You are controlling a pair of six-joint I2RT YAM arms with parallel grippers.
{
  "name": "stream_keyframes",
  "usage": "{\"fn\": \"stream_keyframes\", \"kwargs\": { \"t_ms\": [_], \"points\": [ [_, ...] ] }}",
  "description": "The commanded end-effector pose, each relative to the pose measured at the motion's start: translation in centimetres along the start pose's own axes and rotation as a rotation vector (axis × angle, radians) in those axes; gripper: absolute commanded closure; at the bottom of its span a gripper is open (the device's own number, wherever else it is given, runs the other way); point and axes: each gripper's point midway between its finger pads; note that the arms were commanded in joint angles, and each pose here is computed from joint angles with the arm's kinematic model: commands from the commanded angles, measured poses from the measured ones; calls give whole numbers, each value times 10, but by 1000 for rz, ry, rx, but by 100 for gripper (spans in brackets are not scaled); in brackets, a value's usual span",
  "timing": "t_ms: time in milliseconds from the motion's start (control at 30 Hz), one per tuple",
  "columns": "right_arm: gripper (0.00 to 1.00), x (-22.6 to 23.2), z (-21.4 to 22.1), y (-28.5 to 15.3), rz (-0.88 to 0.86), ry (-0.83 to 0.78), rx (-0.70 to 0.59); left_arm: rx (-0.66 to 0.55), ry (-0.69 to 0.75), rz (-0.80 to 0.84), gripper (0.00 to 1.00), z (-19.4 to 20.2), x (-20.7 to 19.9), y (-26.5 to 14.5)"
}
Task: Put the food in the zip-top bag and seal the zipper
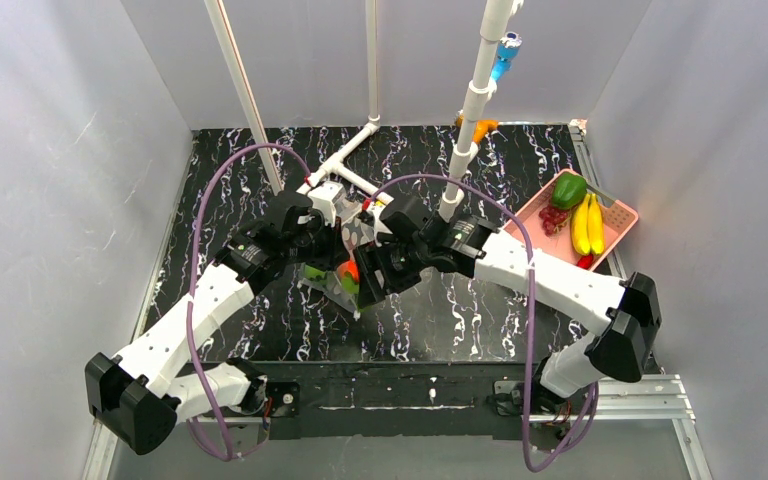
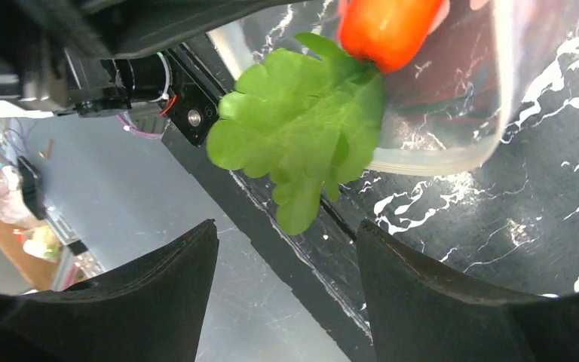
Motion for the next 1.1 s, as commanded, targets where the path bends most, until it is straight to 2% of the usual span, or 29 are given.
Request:
{"fn": "stream_keyframes", "kwargs": {
  "t_ms": [0,200,433,667,733,767,867,1000,1067],
  "points": [
    [25,11,-17,-3,22,-122,-113,-19,7,29,100,-3,-7,-5],
    [33,0,-32,14,75,-191,-231,-31,12,36,100,-5,-8,-8],
    [41,-7,-52,36,106,-252,-288,-29,11,45,100,-4,-10,-8],
    [65,-30,-51,49,208,-207,-282,-30,14,56,100,-5,-12,-9],
    [76,-36,-48,50,235,-177,-284,-32,14,61,100,-5,-13,-10],
    [85,-39,-48,49,251,-160,-294,-33,16,65,100,-5,-14,-10],
    [96,-40,-56,44,245,-110,-345,-27,16,75,100,-4,-15,-10],
    [99,-40,-76,38,176,-40,-407,-25,19,81,100,-3,-16,-10],
    [98,-37,-76,39,153,-46,-362,-25,19,72,100,-3,-15,-9]
  ]
}}
Point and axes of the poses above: each gripper's point midway between its finger pads, its own y axis out along the fingers, its own x axis along the line the jaws close on, z = x × y, and after that the axes turned 12 degrees about -y, right-handed
